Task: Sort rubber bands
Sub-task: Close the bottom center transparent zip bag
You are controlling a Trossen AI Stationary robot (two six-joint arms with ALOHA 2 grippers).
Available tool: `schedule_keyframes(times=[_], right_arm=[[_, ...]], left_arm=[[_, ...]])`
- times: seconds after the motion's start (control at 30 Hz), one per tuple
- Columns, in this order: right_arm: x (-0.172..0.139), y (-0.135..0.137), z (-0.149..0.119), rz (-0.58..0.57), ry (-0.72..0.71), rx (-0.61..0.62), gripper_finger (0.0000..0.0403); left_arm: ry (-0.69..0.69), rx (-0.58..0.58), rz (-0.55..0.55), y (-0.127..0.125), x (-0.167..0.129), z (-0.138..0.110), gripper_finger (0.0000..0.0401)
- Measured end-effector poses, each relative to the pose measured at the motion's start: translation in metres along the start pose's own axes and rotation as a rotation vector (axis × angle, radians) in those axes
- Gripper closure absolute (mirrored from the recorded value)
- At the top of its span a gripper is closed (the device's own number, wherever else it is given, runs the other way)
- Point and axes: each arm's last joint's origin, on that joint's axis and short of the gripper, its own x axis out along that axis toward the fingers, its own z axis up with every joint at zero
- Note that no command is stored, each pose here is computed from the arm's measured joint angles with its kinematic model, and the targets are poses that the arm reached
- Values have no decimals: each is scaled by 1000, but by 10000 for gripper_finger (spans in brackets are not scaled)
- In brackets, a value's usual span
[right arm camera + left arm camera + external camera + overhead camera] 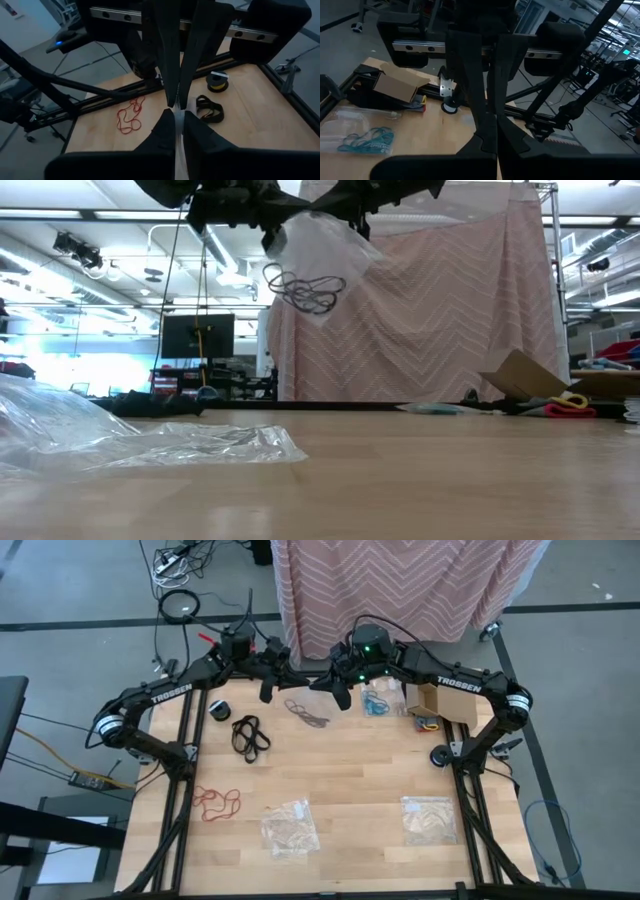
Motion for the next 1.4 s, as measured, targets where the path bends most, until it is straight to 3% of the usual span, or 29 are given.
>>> schedule_keyframes(times=[1.1,1.4], right_arm=[[-1,0,-10,26,107,26,402],[-2,-1,-22,15,211,64,402]], left_arm=[[-24,57,54,-3,-21,19,401],[-40,76,100,-6,-33,24,401]])
